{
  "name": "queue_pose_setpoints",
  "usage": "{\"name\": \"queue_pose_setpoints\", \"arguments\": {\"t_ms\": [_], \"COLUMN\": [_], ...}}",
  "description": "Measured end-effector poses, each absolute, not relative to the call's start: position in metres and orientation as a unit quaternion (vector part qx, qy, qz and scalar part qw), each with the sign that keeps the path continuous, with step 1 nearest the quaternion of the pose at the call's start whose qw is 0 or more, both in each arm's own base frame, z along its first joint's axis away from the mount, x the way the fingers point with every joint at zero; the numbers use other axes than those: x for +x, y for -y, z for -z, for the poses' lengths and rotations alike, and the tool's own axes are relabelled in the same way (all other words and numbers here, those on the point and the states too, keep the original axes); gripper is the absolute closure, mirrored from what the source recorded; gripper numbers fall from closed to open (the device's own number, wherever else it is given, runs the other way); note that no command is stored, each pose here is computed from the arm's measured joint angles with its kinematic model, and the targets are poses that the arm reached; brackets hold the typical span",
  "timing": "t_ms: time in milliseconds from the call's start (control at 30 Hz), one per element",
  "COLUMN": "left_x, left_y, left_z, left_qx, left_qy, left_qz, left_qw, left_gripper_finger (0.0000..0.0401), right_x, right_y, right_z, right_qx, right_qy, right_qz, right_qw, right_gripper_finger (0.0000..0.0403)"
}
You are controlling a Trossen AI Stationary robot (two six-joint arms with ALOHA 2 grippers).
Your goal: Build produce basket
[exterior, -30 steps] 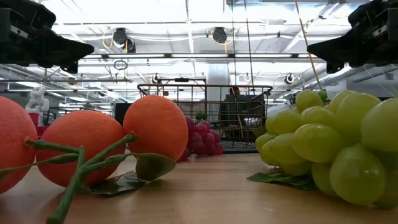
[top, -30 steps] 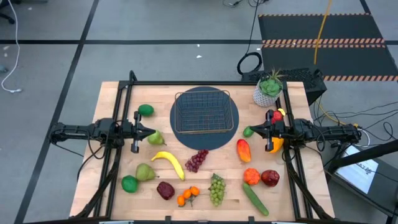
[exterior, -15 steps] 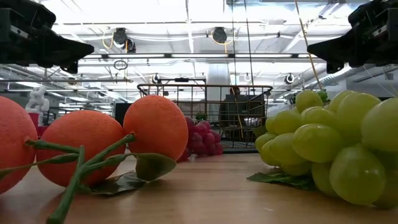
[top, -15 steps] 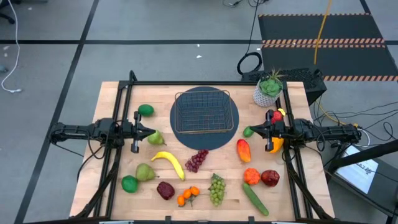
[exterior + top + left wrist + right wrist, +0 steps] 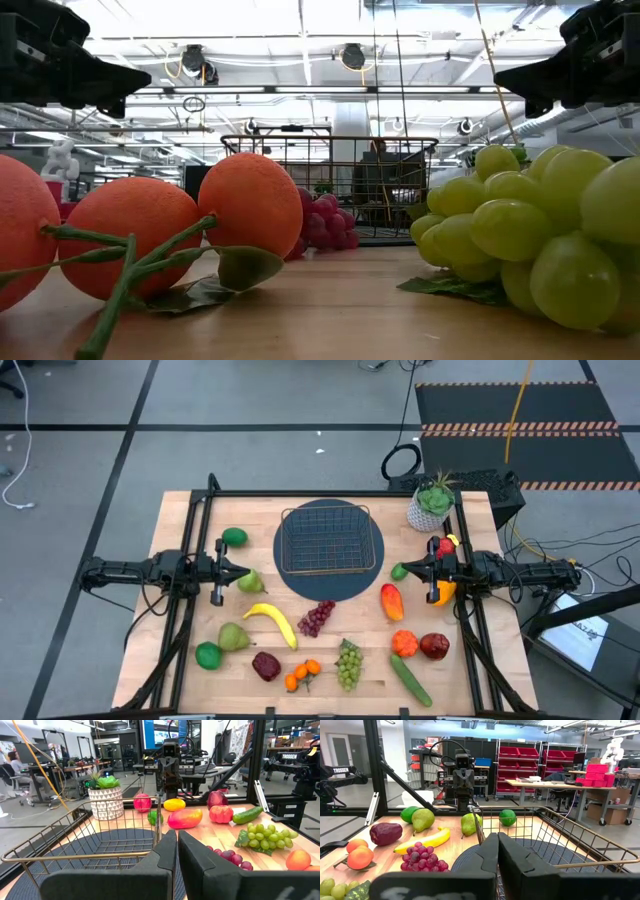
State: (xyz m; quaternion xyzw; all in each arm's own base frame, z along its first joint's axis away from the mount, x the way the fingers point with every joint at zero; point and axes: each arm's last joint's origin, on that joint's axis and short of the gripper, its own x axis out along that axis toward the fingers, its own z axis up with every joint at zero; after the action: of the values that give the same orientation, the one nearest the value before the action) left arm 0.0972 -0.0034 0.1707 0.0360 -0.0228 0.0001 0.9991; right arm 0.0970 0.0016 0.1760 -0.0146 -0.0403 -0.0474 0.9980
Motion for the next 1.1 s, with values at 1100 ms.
{"name": "queue_pose_setpoints", "arguments": {"t_ms": [1100], "left_x": [0.0972], "left_y": [0.0034], "left_z": [-0.1707], "left_qx": [0.036], "left_qy": [0.023], "left_qz": [0.0], "left_qw": [0.999], "left_gripper_finger": [0.038], "right_x": [0.0968], "right_y": [-0.0016], "right_z": [-0.1773], "right_qx": [0.028], "right_qy": [0.049], "right_qz": [0.045], "right_qw": [0.997], "right_gripper_finger": [0.0403]}}
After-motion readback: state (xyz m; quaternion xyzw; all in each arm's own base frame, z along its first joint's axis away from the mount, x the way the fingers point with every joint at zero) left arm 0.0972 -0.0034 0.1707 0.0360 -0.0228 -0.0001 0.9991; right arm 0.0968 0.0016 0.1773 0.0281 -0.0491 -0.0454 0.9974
